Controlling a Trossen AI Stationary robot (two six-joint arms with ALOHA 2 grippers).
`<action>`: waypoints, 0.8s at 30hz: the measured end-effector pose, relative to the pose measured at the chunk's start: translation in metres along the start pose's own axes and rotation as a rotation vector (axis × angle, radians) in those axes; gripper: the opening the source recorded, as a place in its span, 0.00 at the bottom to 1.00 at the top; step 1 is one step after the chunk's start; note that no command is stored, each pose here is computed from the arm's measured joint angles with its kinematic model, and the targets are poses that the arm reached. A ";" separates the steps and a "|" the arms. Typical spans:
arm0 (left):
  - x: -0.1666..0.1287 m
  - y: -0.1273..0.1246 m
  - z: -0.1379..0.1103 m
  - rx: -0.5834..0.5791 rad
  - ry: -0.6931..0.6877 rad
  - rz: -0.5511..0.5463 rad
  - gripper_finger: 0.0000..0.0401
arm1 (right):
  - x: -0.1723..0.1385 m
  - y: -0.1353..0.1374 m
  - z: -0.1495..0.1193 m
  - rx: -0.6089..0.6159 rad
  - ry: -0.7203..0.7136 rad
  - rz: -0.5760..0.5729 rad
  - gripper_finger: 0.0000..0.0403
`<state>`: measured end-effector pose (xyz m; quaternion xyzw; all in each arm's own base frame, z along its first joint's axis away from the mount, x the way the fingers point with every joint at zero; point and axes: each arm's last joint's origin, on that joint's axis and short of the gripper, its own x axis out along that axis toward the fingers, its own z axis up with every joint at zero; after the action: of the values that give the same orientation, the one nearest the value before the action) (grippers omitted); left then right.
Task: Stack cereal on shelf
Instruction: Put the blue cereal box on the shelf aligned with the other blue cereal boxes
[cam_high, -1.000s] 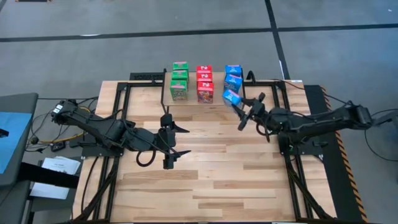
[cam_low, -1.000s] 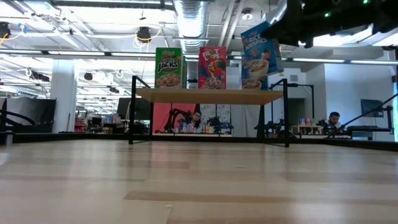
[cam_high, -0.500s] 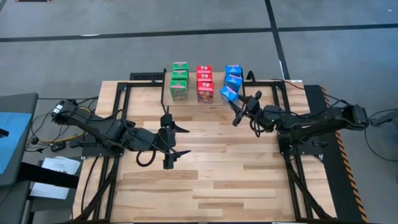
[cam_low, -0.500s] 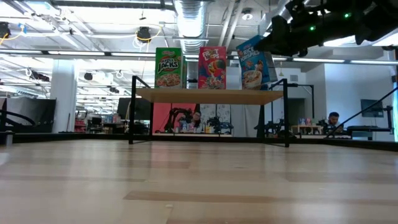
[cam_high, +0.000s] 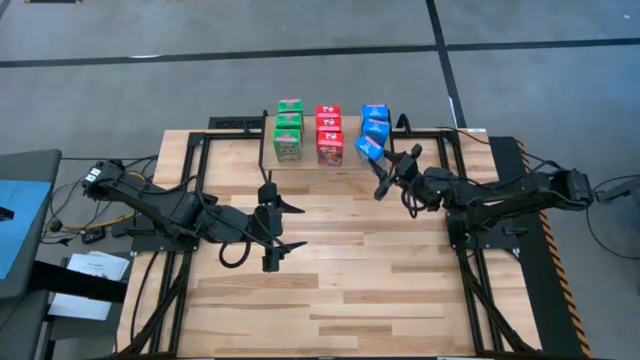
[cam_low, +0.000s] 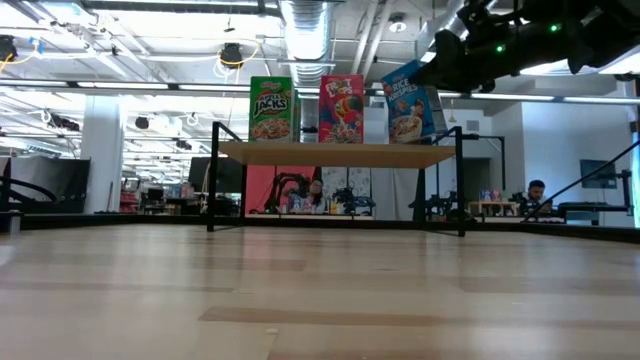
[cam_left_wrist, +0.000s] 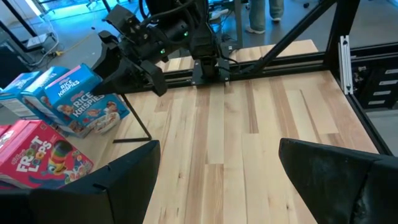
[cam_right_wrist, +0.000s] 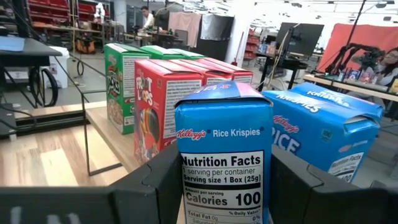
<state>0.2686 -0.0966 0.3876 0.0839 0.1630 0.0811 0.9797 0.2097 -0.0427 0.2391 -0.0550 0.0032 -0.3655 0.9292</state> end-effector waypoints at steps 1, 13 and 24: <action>0.000 0.000 0.000 0.000 0.000 0.000 0.79 | 0.000 0.000 0.000 0.000 0.000 0.000 0.51; 0.000 0.000 0.000 -0.001 0.000 0.000 0.79 | 0.002 -0.003 -0.004 0.001 0.035 -0.016 0.58; 0.000 0.000 0.000 0.005 0.000 0.000 0.79 | 0.003 -0.005 -0.006 0.000 0.053 -0.026 0.63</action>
<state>0.2686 -0.0967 0.3876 0.0865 0.1630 0.0806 0.9795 0.2084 -0.0487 0.2337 -0.0454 0.0274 -0.3787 0.9240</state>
